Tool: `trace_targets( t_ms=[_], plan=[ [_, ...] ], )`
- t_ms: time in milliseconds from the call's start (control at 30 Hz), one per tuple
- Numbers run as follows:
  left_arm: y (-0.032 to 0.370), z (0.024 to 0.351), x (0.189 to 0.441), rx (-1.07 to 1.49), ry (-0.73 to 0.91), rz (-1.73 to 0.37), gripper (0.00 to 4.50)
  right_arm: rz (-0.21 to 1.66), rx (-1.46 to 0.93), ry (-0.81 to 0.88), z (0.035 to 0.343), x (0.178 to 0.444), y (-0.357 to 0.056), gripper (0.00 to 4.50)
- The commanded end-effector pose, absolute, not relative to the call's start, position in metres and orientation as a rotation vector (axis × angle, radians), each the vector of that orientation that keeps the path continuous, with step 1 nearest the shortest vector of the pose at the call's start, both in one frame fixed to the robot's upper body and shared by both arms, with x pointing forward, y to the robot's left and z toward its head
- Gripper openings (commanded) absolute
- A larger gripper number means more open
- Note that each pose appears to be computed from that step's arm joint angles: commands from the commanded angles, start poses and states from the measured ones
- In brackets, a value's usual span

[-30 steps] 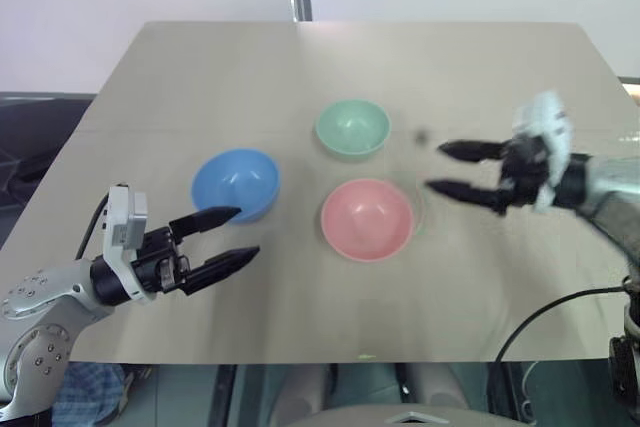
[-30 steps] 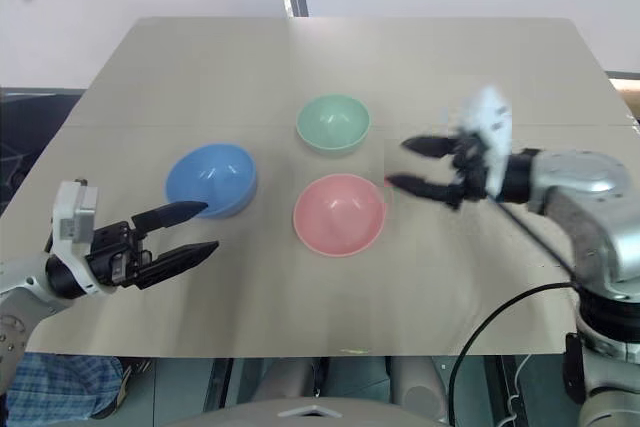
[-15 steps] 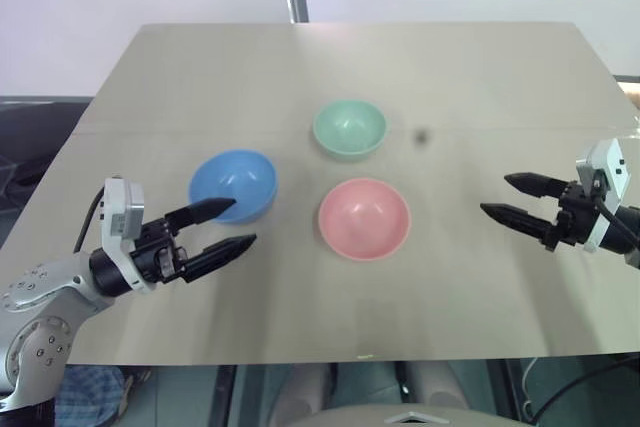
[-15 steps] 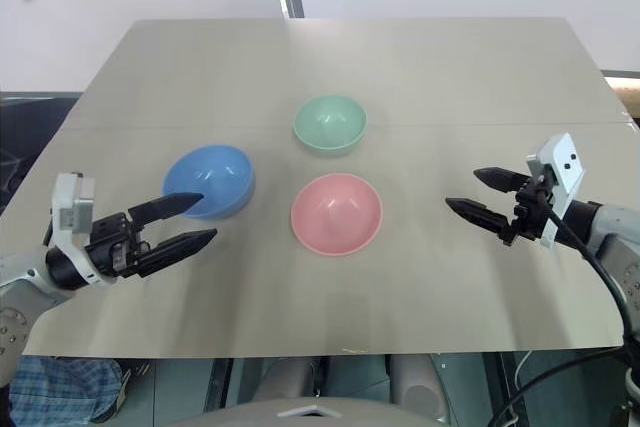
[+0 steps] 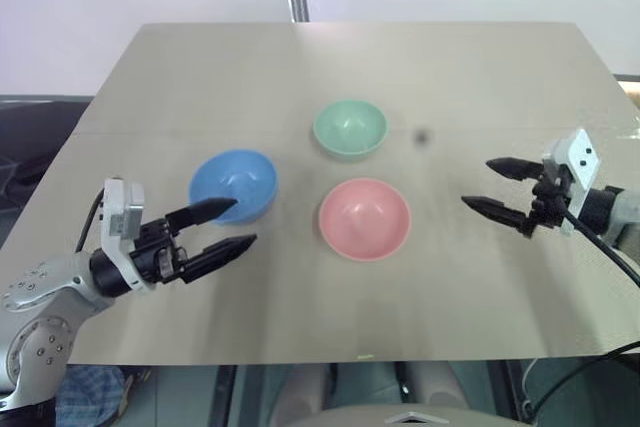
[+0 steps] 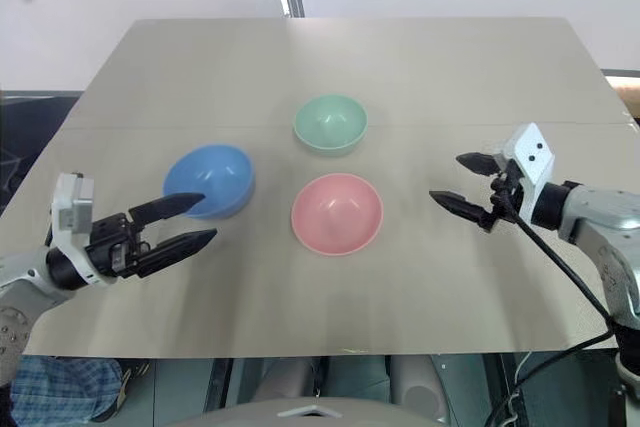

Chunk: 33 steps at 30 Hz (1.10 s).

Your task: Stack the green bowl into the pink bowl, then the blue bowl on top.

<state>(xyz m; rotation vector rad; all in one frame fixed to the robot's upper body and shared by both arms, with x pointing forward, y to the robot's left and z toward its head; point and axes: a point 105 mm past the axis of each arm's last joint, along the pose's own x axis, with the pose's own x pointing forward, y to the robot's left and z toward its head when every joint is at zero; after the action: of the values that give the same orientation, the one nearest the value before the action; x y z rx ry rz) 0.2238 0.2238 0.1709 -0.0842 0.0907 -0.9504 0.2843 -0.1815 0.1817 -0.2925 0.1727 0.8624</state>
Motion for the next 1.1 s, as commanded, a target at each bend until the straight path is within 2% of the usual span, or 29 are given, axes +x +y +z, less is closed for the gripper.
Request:
trace_targets(
  t_ms=[33,233,433,567,933,1100],
  plan=[
    [0.231,0.188,0.222,-0.101,0.014,-0.906,4.5,0.883,-0.344,0.128,0.191,0.293,-0.173,4.31],
    [0.242,0.196,0.215,-0.083,-0.013,-0.844,4.5,0.862,-0.475,0.159,0.191,0.329,-0.154,4.31],
    [0.248,0.203,0.21,-0.073,-0.024,-0.812,4.5,0.923,-0.571,0.094,0.201,0.353,-0.117,4.31],
    [0.246,0.203,0.205,-0.071,-0.025,-0.808,4.5,0.985,-0.577,0.061,0.203,0.351,-0.104,4.31],
    [0.245,0.202,0.199,-0.077,-0.021,-0.792,4.5,1.01,-0.594,-0.003,0.211,0.351,-0.093,4.31],
    [0.245,0.201,0.2,-0.078,-0.021,-0.79,4.5,1.052,-0.664,-0.084,0.221,0.351,-0.066,4.31]
  ],
)
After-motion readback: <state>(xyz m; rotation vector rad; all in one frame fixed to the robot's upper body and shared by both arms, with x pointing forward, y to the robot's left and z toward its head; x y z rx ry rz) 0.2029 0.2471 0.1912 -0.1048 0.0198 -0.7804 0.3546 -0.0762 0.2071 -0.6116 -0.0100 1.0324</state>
